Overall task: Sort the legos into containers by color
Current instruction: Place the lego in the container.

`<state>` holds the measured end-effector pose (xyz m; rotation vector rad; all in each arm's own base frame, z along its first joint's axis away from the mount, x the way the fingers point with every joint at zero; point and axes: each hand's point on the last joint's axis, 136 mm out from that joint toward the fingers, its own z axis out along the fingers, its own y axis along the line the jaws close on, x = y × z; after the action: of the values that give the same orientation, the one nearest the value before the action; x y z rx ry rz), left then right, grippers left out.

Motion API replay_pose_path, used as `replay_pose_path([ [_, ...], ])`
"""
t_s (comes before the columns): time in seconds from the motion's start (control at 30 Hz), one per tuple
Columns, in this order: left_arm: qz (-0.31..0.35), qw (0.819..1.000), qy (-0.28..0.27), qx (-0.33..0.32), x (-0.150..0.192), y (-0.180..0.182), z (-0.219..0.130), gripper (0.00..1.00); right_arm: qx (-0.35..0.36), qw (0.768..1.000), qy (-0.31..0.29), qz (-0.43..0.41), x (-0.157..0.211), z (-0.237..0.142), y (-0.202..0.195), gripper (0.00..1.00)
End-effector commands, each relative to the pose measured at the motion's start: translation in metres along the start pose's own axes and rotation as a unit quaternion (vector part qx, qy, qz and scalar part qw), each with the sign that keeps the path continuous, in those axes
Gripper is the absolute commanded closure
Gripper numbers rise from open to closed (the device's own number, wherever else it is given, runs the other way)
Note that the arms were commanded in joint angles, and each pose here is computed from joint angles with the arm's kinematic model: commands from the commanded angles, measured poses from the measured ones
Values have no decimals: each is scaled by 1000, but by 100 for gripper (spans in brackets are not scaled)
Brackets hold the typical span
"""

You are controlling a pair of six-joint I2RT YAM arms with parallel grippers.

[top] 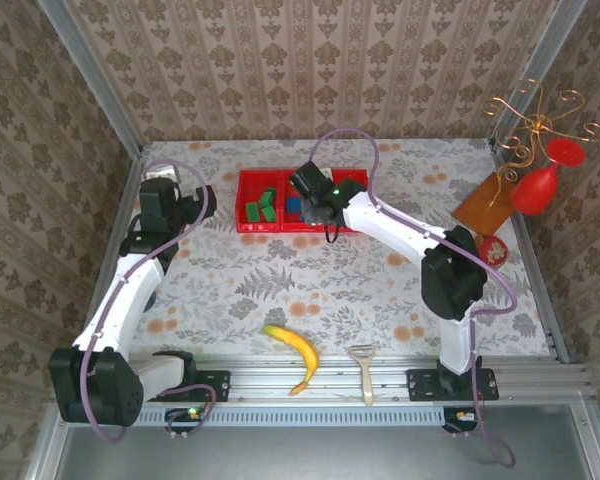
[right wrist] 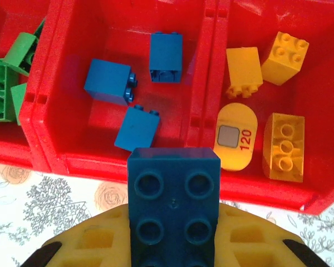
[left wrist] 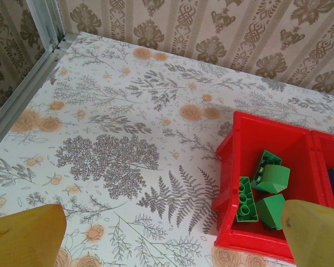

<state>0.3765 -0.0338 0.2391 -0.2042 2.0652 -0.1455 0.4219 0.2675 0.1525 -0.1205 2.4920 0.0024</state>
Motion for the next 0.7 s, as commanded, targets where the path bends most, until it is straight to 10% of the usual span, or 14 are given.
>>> replay_pose_path([
  [0.0, -9, 1000, -4, 2, -2, 2, -6, 0, 20, 1000, 2, -22, -6, 11, -4, 94],
  [0.67, -21, 1000, -5, 6, 1, 7, -9, 0, 12, 999, -10, -40, -44, 76, 19, 81],
])
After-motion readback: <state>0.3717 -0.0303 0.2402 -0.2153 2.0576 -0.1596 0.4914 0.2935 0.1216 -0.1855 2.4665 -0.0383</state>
